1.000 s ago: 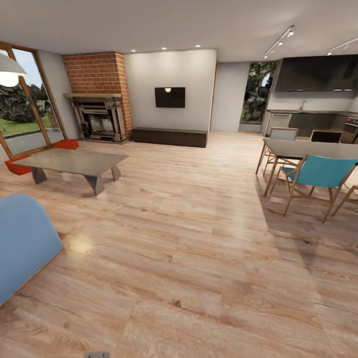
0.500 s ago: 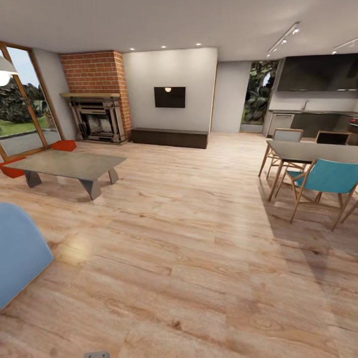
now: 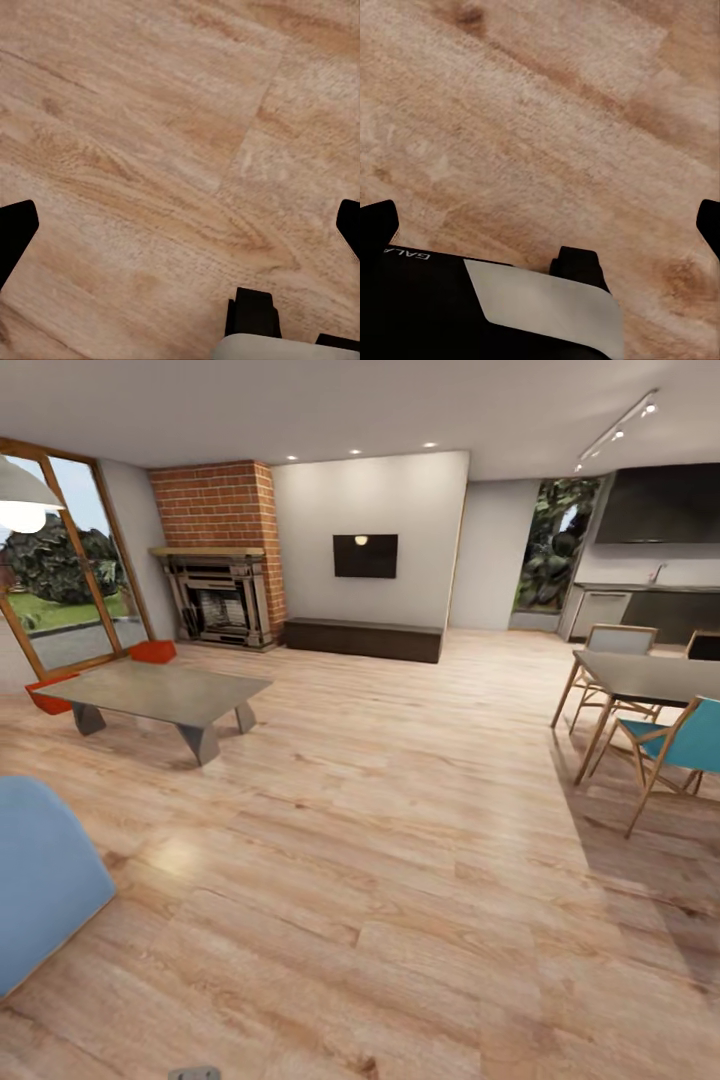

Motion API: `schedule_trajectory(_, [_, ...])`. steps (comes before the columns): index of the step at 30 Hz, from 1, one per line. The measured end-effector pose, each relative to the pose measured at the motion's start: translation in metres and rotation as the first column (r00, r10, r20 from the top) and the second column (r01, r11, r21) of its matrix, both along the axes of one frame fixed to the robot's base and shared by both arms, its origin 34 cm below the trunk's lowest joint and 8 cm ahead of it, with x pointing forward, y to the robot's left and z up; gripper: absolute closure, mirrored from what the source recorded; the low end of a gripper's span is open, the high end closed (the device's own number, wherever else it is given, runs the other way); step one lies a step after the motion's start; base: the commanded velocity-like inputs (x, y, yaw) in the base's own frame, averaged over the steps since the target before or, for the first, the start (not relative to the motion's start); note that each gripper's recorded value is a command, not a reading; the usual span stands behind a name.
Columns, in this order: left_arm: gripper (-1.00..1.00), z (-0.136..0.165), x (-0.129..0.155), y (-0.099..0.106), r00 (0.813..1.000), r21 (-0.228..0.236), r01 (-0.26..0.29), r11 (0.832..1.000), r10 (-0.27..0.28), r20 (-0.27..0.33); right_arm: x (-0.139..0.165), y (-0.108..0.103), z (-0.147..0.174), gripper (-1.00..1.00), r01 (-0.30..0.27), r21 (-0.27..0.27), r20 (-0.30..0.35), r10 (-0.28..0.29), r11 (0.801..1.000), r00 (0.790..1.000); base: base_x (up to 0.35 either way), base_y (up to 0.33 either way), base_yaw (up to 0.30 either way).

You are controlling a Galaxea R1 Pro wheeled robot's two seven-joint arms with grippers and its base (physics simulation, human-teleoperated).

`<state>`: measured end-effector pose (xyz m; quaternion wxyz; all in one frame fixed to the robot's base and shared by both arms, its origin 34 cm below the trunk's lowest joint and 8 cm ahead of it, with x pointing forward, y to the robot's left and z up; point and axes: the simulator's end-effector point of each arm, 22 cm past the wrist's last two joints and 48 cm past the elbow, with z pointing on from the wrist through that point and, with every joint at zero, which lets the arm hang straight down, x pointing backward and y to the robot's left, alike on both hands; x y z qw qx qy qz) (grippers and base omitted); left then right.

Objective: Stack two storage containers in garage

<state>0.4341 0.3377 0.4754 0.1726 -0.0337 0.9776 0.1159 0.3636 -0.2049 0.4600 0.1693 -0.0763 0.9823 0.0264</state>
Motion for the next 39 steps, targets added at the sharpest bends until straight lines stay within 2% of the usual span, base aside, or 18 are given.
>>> schedule_trajectory(7, [-1.0,0.0,0.0001,-0.0001,1.0,0.0,0.0,1.0,0.0,0.0,0.0,-0.0001,0.0,-1.0,0.001,0.0,0.0,-0.001,1.0,1.0,0.34,0.0,0.132])
schedule_trajectory(39, [-1.0,-0.0001,0.0,-0.0004,1.0,-0.001,0.001,1.0,-0.001,0.0,0.0003,-0.0012,0.0,-1.0,0.0,-0.001,0.001,0.0,1.0,1.0,0.34,0.0,0.001])
